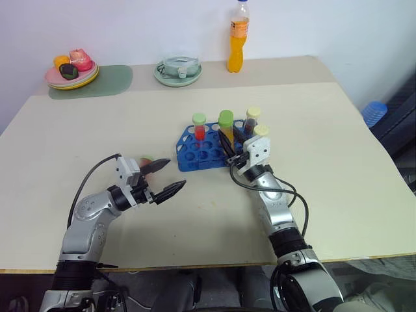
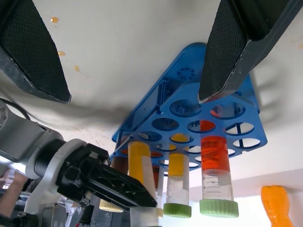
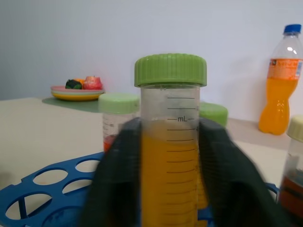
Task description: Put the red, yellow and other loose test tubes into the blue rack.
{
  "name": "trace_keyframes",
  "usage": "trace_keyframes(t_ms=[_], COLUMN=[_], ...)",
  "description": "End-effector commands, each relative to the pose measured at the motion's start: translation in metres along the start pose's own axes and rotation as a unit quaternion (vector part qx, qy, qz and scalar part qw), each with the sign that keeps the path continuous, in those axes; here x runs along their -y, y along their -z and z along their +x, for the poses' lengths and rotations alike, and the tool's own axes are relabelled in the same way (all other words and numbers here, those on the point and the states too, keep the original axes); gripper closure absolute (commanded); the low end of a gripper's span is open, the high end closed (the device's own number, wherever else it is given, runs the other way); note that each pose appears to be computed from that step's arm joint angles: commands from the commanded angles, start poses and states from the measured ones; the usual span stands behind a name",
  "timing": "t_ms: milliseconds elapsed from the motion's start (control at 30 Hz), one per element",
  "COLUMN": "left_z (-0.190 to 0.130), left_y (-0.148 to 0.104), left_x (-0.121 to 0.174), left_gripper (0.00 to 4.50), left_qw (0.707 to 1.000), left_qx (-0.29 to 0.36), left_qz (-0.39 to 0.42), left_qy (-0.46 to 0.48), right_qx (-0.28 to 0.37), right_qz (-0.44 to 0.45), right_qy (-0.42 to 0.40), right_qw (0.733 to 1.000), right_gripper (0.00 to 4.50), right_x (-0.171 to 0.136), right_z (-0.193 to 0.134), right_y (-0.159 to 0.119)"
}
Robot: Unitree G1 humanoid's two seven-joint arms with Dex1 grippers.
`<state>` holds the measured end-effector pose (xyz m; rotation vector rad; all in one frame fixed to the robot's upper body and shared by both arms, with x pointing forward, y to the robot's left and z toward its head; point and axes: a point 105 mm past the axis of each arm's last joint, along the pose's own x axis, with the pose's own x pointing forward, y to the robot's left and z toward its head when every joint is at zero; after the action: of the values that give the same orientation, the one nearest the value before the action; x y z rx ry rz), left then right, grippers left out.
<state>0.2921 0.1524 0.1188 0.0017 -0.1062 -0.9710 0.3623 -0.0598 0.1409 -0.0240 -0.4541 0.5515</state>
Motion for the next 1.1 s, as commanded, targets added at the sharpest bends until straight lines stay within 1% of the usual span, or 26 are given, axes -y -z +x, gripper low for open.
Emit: trace_keyframes(t_ms=[33,67,100,300,433,533,667,767,833,900,1033,1100], left_z=[0.000,0.000,0.000,0.002,0.003,0.000,-0.001,-0.001,-0.003,-0.006,-0.005,-0.009], left_y=[-0.012,-0.012,-0.013,-0.017,-0.026,-0.030,-0.037,-0.042,-0.043,-0.044,-0.053,-0.043], left_x=[0.001,0.000,0.000,-0.003,-0.010,-0.019,-0.028,-0.036,-0.046,-0.054,-0.067,-0.073], left_gripper=[0.08,0.08,0.08,0.08,0.08,0.08,0.08,0.08,0.08,0.08,0.08,0.08], left_qw=[1.000,1.000,1.000,0.999,0.998,0.996,0.994,0.989,0.981,0.971,0.949,0.923], left_qx=[0.020,0.020,0.021,0.030,0.048,0.050,0.050,0.052,0.037,0.022,-0.017,-0.108], left_qz=[0.015,0.014,0.014,0.014,0.000,-0.003,-0.015,-0.010,-0.004,-0.007,-0.075,-0.134], left_qy=[0.002,0.000,-0.002,-0.016,-0.043,-0.070,-0.101,-0.136,-0.189,-0.240,-0.306,-0.344], right_qx=[0.010,0.009,0.007,0.003,-0.007,-0.030,-0.076,-0.096,-0.105,-0.110,-0.105,-0.096], right_qz=[-0.002,-0.008,-0.015,-0.049,-0.071,-0.074,-0.084,-0.086,-0.084,-0.068,-0.053,-0.049], right_qy=[-0.004,-0.003,-0.004,-0.027,-0.059,-0.075,-0.085,-0.091,-0.105,-0.148,-0.234,-0.250], right_qw=[1.000,1.000,1.000,0.998,0.996,0.994,0.990,0.987,0.985,0.980,0.965,0.962], right_gripper=[0.81,0.32,0.04,0.04,0.04,0.04,0.04,0.04,0.04,0.04,0.04,0.04], right_x=[-0.004,-0.003,-0.003,-0.002,0.004,0.011,0.025,0.033,0.035,0.029,0.017,0.017], right_z=[0.001,0.001,0.001,-0.008,-0.025,-0.042,-0.071,-0.085,-0.093,-0.100,-0.105,-0.101], right_y=[-0.002,-0.002,-0.001,-0.003,-0.011,-0.015,-0.018,-0.025,-0.035,-0.049,-0.084,-0.098])
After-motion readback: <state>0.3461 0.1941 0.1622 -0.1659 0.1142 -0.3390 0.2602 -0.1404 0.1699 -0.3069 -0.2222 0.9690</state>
